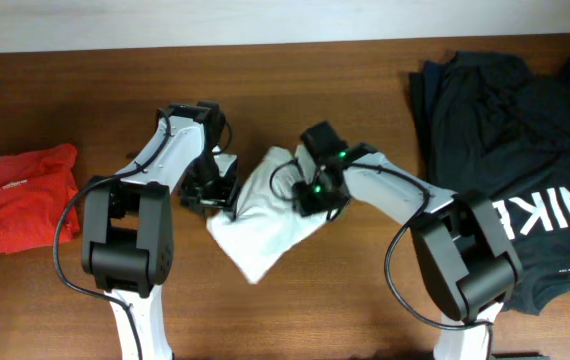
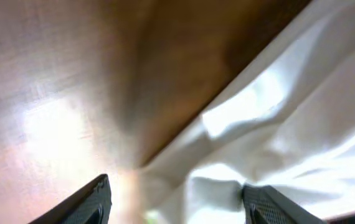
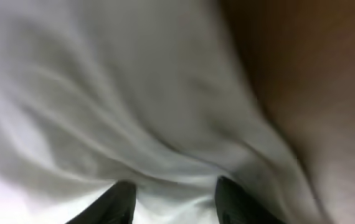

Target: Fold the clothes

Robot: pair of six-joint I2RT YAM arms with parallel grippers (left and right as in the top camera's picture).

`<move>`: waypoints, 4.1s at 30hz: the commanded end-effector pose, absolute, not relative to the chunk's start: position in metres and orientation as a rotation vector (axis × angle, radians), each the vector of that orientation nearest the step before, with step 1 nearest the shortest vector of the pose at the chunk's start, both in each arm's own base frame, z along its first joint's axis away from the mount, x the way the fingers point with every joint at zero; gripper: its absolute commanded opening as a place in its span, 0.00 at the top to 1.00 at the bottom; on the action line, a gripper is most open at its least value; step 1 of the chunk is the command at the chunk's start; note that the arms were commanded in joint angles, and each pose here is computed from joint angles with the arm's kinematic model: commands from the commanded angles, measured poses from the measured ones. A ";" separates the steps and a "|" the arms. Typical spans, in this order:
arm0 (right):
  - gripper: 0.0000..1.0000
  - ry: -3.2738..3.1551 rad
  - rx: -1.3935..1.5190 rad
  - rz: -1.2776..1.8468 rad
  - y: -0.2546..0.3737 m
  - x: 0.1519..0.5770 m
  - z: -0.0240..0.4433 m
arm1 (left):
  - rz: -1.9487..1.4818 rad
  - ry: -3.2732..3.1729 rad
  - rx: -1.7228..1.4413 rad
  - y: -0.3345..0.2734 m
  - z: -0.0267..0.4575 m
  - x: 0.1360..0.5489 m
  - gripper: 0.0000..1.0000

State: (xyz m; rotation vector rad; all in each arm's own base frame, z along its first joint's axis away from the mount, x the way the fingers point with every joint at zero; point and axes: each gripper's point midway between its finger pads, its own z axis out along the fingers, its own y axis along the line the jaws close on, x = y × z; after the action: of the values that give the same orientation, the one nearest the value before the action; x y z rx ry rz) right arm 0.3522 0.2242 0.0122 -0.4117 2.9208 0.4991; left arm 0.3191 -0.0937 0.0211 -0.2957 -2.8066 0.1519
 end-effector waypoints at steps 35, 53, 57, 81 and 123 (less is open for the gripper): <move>0.35 2.973 -0.064 -0.045 0.064 0.346 0.236 | 1.035 -2.838 -0.658 -0.182 -0.016 0.398 0.01; 0.35 2.988 0.061 -0.060 0.034 0.347 0.236 | 0.921 -2.869 -0.587 -0.155 0.003 0.414 1.00; 0.35 2.985 0.067 -0.065 0.032 0.348 0.236 | 0.725 -3.084 -0.408 -0.092 0.052 0.457 1.00; 0.36 2.978 0.139 -0.068 0.016 0.350 0.236 | 0.037 -3.640 0.603 0.239 0.203 0.446 1.00; 0.28 2.970 0.144 0.019 0.026 0.354 0.236 | 0.411 -3.676 0.510 0.189 0.209 0.467 0.01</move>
State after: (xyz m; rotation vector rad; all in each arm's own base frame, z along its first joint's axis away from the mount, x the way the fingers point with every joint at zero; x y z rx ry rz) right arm 0.3524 0.0234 0.2224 0.1202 3.0225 -0.0332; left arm 0.4369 0.2535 0.1917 0.7463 -3.6163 0.2603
